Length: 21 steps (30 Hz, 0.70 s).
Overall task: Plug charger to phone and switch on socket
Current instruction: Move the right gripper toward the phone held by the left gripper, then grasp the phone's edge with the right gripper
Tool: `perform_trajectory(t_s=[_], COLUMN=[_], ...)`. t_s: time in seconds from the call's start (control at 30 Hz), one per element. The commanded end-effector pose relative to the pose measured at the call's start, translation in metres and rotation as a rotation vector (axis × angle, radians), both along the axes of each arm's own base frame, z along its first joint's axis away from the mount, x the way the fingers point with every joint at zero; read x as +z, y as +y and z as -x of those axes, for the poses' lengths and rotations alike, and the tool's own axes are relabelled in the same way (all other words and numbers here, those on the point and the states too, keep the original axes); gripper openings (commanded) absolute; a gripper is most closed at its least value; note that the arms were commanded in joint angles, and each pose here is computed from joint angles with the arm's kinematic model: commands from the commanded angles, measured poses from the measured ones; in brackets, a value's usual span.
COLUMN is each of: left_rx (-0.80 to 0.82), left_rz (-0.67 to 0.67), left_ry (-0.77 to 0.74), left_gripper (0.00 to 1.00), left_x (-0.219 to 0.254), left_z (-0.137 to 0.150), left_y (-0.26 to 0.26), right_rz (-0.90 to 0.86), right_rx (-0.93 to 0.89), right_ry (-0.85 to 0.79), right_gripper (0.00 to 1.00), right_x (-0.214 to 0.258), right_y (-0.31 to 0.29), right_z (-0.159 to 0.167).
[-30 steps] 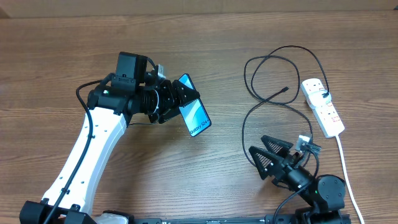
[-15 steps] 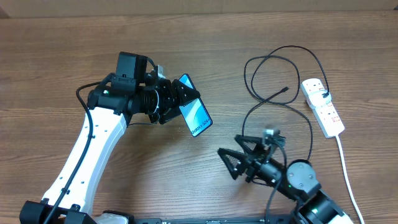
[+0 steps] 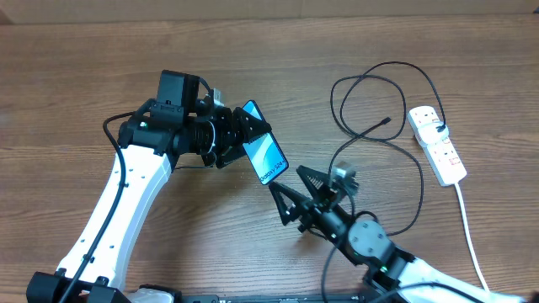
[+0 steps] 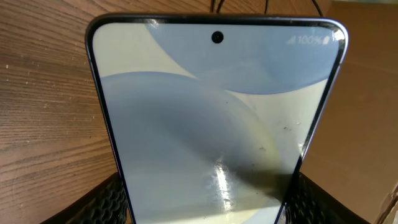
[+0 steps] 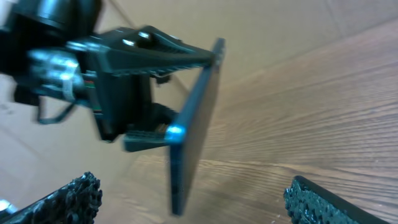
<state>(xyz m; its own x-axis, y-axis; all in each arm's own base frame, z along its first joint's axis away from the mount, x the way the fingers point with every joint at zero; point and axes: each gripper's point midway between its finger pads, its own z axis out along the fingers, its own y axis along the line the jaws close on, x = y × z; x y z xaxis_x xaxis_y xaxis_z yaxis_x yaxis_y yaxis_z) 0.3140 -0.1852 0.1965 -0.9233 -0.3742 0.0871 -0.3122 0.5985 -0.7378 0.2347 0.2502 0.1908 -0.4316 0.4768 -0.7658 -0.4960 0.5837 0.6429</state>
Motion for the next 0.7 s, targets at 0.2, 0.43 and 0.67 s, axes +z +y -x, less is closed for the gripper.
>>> perform_trajectory(t_s=[0.2,0.43,0.67], left_rx=[0.002,-0.001,-0.001], left_rz=[0.043,0.048,0.049], left_ry=[-0.043,-0.043,-0.042], left_gripper=[0.19,0.19,0.19], left_x=[0.023,0.024,0.024], left_z=[-0.002,-0.002,-0.002], left_y=[-0.001,-0.002,-0.002], right_rz=[0.026,0.005,0.008], right_rx=[-0.045,-0.044,-0.044], right_ry=[0.003,-0.011,-0.009], right_gripper=[0.92,0.82,0.72], right_x=[0.007,0.019,0.018], right_y=[0.035,0.04,0.041], right_z=[-0.035,-0.039,-0.04])
